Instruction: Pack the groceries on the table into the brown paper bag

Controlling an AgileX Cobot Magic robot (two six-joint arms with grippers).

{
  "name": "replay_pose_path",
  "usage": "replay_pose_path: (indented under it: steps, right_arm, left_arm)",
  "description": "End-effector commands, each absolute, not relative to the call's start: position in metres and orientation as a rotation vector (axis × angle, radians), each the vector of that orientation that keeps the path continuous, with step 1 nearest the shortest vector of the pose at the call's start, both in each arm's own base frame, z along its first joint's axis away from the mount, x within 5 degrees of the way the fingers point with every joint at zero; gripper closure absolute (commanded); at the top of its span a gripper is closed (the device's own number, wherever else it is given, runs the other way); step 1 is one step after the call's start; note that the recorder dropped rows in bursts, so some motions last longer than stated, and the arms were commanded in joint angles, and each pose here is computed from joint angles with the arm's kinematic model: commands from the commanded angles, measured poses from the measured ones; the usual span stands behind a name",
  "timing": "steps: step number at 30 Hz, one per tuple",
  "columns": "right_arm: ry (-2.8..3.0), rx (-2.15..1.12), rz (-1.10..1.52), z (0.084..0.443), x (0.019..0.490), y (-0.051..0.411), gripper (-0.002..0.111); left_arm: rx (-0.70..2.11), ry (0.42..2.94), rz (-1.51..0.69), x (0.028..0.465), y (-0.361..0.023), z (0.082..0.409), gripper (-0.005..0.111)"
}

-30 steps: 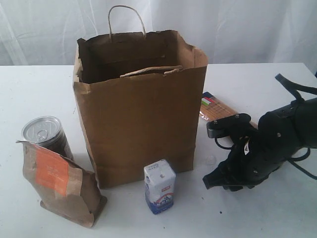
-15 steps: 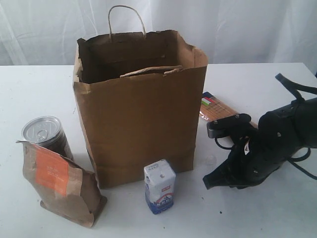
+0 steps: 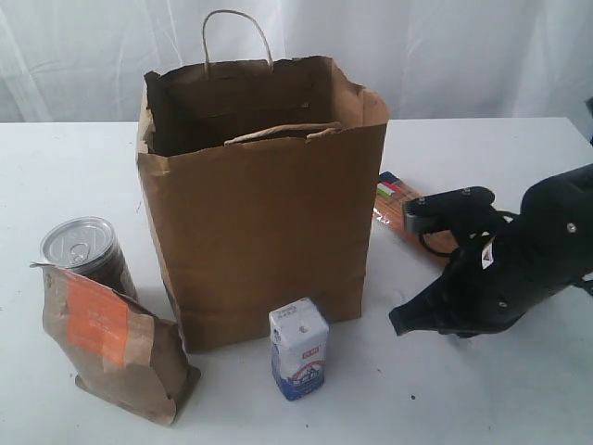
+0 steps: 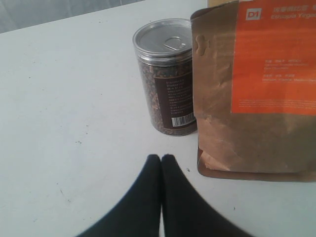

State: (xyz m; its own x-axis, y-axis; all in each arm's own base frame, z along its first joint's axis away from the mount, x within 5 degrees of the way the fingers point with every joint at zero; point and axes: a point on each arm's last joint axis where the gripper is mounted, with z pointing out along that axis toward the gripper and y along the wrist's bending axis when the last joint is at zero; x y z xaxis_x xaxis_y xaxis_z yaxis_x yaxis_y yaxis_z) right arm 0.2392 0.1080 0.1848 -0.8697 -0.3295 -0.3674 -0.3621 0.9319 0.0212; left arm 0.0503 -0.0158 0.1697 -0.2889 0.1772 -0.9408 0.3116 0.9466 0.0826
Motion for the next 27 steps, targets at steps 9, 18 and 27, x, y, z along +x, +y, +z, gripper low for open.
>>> replay_pose_path:
  steps: [9, 18, 27]
  right_arm:
    - [2.611, -0.462, 0.188, 0.24, 0.211, 0.096, 0.108]
    - [2.499, -0.424, 0.247, 0.268, 0.196, 0.09, 0.108]
    - [2.429, -0.4, 0.319, 0.287, 0.186, 0.089, 0.108]
  left_arm:
    - [0.351, 1.873, -0.137, 0.05, -0.016, 0.169, 0.107]
    - [0.351, 1.873, -0.137, 0.05, -0.016, 0.169, 0.107]
    - [0.351, 1.873, -0.137, 0.05, -0.016, 0.169, 0.107]
